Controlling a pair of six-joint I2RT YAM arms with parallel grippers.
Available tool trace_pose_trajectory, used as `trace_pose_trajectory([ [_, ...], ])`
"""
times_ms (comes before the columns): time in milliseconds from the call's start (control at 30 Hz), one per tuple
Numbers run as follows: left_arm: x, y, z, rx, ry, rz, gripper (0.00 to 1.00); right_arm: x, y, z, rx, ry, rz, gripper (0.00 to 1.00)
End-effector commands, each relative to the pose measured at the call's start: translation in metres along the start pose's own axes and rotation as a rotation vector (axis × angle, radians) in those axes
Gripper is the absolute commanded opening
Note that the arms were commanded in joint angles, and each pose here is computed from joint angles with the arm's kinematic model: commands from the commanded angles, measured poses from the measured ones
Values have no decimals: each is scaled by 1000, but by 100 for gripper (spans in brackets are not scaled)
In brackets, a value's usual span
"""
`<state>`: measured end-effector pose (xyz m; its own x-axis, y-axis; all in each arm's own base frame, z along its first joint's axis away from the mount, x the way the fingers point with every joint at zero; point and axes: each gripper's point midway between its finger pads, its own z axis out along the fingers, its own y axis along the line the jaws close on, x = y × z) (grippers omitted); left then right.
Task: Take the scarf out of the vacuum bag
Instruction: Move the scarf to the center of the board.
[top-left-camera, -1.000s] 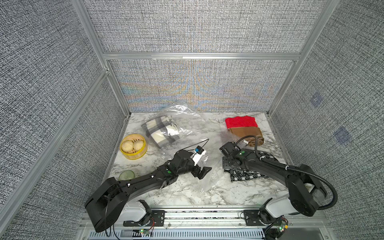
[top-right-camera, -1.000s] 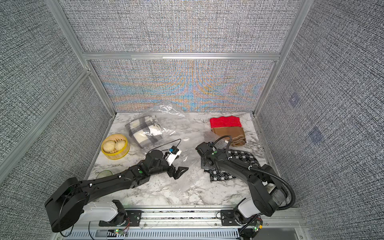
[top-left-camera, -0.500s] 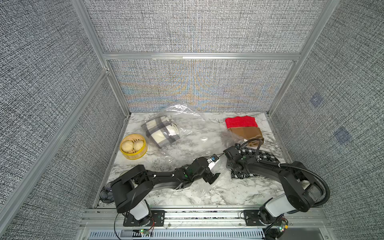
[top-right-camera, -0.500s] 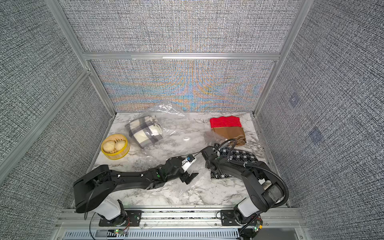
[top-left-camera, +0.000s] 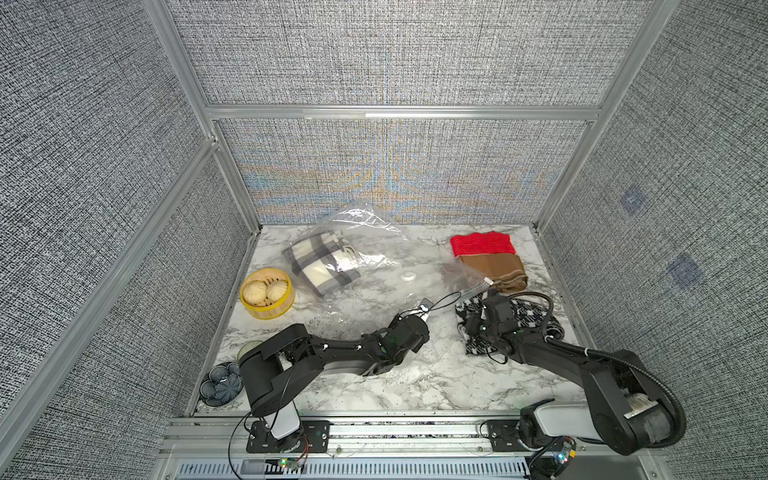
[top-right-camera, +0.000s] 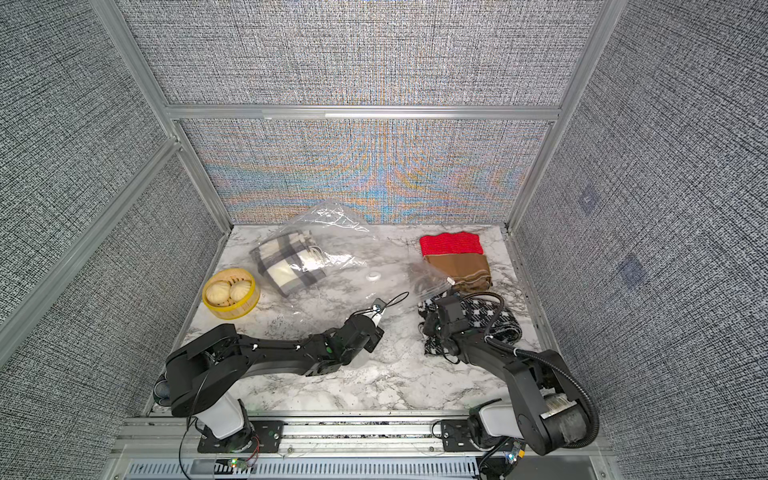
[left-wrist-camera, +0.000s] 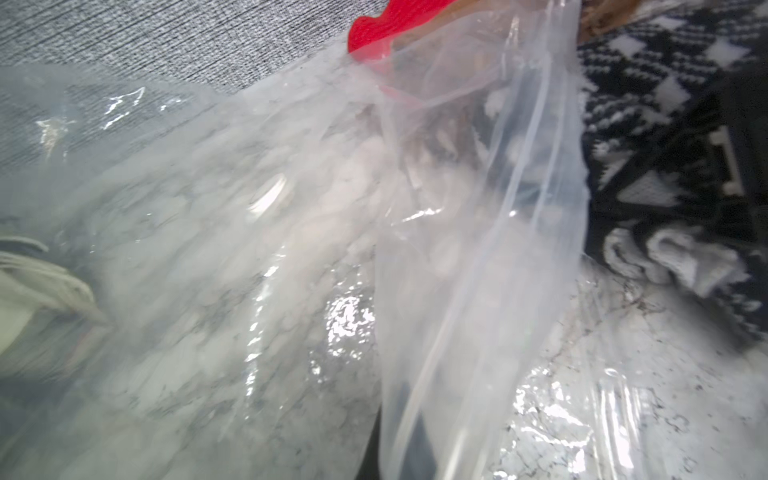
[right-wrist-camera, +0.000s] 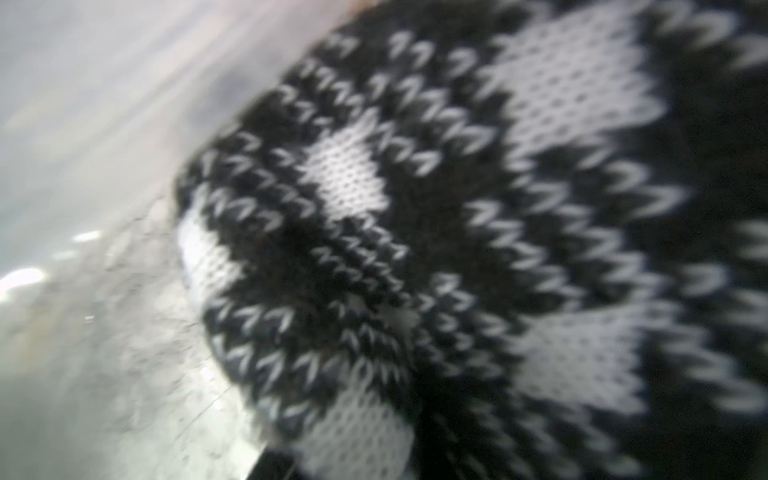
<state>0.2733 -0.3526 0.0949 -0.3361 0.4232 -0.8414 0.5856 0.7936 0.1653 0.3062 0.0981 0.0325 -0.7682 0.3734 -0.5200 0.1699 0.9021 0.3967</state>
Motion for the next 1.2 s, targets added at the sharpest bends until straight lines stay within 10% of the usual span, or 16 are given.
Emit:
trace_pose_trajectory([
  [0, -11, 25, 3, -40, 5, -96, 0, 23, 0, -2, -71, 115, 21, 16],
  [1167, -68, 159, -92, -175, -153, -361, 0, -6, -22, -55, -191, -29, 179, 14],
])
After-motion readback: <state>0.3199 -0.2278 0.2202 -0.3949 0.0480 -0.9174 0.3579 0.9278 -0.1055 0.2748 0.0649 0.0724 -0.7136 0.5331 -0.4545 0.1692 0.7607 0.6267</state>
